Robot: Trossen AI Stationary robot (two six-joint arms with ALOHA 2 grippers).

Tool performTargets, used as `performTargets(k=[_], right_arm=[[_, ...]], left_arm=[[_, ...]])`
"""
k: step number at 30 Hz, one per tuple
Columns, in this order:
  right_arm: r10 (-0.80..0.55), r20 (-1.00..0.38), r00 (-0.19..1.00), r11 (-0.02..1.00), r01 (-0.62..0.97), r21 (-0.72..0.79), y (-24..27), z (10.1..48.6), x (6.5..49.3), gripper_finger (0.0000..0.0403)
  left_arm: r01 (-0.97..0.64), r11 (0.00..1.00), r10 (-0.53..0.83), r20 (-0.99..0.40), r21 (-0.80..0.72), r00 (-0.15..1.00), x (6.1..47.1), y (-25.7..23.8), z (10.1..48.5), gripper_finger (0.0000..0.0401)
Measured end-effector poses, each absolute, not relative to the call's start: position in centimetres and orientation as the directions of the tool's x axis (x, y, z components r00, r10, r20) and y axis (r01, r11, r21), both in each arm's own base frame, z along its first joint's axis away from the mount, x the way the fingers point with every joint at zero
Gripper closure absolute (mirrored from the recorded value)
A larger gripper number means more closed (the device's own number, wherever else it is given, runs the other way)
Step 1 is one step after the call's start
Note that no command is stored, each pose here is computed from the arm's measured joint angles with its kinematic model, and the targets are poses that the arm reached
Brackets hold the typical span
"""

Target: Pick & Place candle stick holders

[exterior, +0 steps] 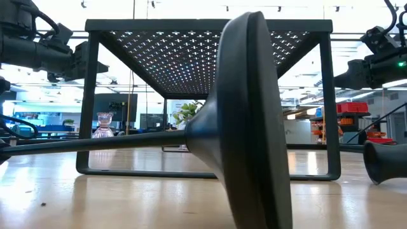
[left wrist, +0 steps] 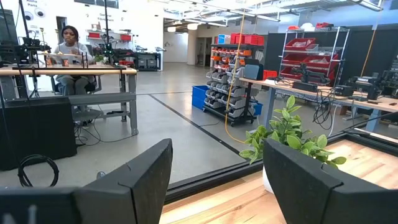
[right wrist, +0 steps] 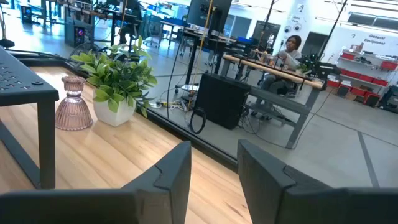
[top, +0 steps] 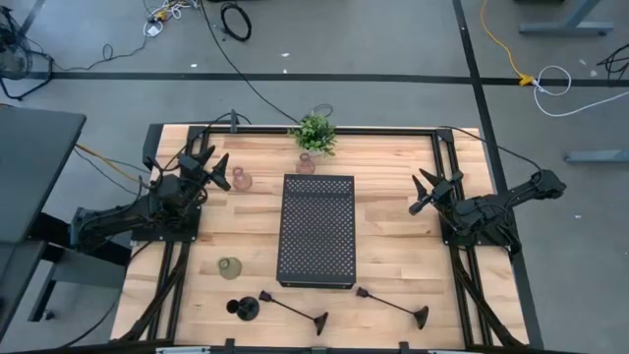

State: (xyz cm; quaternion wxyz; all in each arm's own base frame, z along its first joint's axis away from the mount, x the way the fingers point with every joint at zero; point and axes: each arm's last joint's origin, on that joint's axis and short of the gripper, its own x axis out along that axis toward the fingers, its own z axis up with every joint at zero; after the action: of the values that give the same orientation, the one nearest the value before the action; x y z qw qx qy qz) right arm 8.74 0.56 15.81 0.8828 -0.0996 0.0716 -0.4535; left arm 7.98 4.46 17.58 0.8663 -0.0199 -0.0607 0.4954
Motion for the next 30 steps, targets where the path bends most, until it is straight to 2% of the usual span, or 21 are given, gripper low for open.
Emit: performTargets(k=[30], right_arm=[[-0.815, -0.036, 0.578, 0.569, 0.786, -0.241, 0.56, 15.81, 8.74, 0.0273]], left_arm=[[-0.854, 0.509, 0.861, 0.093, -0.107, 0.501, 7.97, 4.46, 17.67, 0.0149]])
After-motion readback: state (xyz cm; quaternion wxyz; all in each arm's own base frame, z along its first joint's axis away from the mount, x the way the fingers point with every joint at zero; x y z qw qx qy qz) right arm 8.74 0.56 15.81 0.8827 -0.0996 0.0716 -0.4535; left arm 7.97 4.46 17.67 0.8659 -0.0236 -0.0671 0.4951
